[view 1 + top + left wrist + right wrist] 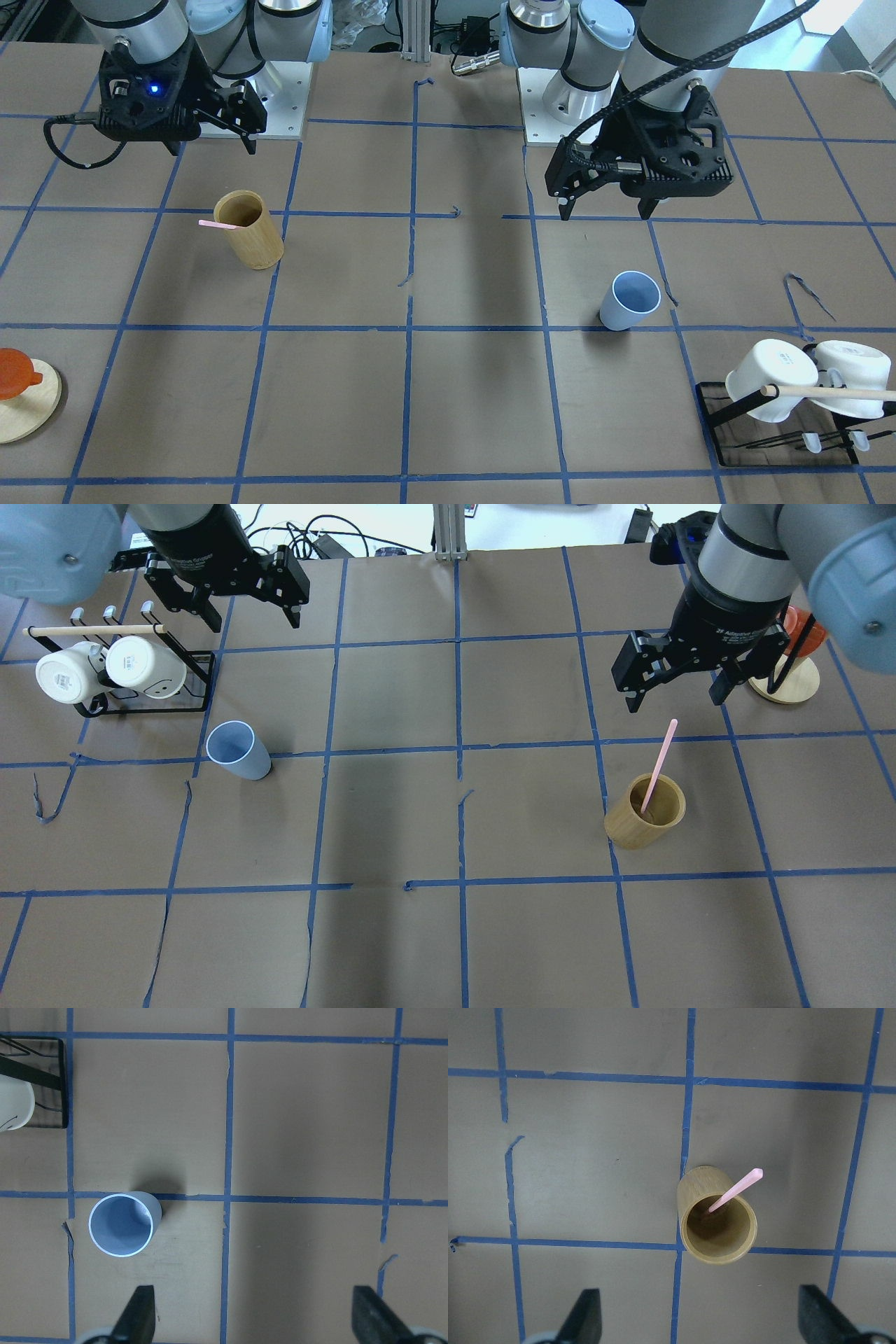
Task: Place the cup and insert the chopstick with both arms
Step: 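Lower the left gripper over the blue cup while the right descends to the chopstick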
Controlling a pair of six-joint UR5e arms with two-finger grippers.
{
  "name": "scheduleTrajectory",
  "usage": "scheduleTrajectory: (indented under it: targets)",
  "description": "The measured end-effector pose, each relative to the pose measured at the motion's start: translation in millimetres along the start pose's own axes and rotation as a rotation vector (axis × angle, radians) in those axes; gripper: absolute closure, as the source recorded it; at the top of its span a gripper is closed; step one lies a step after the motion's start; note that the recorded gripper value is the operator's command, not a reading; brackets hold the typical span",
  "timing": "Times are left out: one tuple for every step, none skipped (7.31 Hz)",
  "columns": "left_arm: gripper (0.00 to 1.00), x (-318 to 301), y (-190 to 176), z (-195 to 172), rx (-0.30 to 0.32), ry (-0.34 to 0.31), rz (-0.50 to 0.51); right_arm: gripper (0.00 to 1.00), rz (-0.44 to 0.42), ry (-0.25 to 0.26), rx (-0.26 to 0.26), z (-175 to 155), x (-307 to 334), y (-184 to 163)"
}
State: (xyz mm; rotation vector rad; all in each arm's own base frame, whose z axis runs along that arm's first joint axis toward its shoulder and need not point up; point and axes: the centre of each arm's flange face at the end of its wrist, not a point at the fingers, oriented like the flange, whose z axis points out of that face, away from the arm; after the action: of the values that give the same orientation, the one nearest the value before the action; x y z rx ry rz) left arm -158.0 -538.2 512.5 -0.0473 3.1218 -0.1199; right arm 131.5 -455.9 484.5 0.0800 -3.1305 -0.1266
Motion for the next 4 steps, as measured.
scheduleTrajectory:
  targets:
    - [0.0, 0.3, 1.0, 1.4, -0.003, 0.0, 0.001, 0.0, 0.0, 0.0, 0.0, 0.0, 0.3, -0.1]
    - [0.0, 0.4, 1.6, 2.2, -0.004, 0.0, 0.001, 0.0, 0.0, 0.0, -0.001, 0.2, 0.3, -0.2]
    - [0.0, 0.3, 2.2, 2.2, -0.005, 0.0, 0.0, 0.0, 0.0, 0.0, -0.001, 0.4, 0.1, -0.3]
    - [0.0, 0.4, 2.8, 1.9, -0.004, 0.001, 0.0, 0.0, 0.0, 0.001, -0.001, 0.5, 0.0, -0.4]
